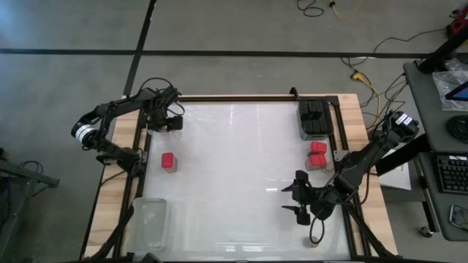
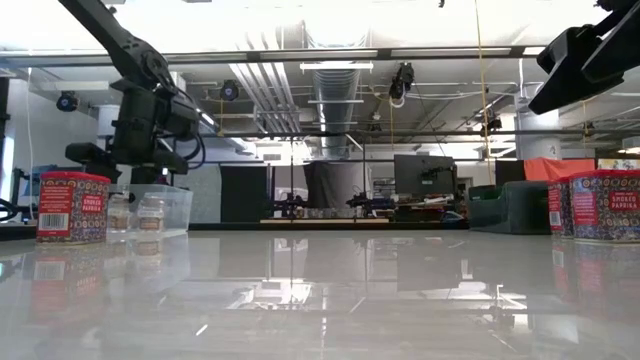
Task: Sort spices by type
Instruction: Put the brown seasoning bottle into the transparent bin, then adjust the brown seasoning bottles in the transparent bin
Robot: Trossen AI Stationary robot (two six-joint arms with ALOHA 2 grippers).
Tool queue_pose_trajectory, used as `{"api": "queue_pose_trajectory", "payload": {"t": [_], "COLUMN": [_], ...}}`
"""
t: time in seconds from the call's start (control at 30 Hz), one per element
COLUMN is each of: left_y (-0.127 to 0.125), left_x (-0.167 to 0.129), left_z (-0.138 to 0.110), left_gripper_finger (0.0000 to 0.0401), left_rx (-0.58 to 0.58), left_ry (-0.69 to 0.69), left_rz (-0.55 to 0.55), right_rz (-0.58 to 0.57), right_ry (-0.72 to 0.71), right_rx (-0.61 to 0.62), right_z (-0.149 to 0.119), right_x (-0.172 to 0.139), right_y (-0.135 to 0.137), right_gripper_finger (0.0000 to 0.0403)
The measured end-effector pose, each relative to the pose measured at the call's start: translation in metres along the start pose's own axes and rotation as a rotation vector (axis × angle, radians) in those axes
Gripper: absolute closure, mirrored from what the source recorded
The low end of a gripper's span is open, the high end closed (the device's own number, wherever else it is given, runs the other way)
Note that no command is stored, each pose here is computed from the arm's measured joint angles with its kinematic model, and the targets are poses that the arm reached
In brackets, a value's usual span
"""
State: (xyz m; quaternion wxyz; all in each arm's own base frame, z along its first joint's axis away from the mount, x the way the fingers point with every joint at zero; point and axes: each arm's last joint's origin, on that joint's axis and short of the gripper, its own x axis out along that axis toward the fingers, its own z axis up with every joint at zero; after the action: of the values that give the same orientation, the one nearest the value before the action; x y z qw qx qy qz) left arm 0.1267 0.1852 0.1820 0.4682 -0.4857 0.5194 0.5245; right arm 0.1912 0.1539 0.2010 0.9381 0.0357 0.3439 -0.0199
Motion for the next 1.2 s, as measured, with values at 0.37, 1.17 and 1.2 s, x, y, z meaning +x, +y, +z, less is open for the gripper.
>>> {"api": "queue_pose_trajectory", "payload": {"t": [0.37,1.17,1.2], "left_y": [-0.001,-0.006,-0.007], "left_x": [-0.001,-0.039,-0.038], "left_z": [0.003,0.019,0.019], "left_gripper_finger": [0.0191,0.0194,0.0194], "left_rx": [0.020,-0.026,-0.027], "left_ry": [-0.034,-0.227,-0.227], "left_rz": [0.016,-0.024,-0.024], "right_rz": [-0.001,0.000,-0.001], "right_ry": [0.001,0.001,0.003], "right_rx": [-0.007,-0.008,-0.009], "right_z": [0.000,0.000,-0.001], "right_x": [0.000,0.000,0.000], "right_y": [0.000,0.000,0.000], "right_gripper_finger": [0.0116,0.0133,0.0134]}}
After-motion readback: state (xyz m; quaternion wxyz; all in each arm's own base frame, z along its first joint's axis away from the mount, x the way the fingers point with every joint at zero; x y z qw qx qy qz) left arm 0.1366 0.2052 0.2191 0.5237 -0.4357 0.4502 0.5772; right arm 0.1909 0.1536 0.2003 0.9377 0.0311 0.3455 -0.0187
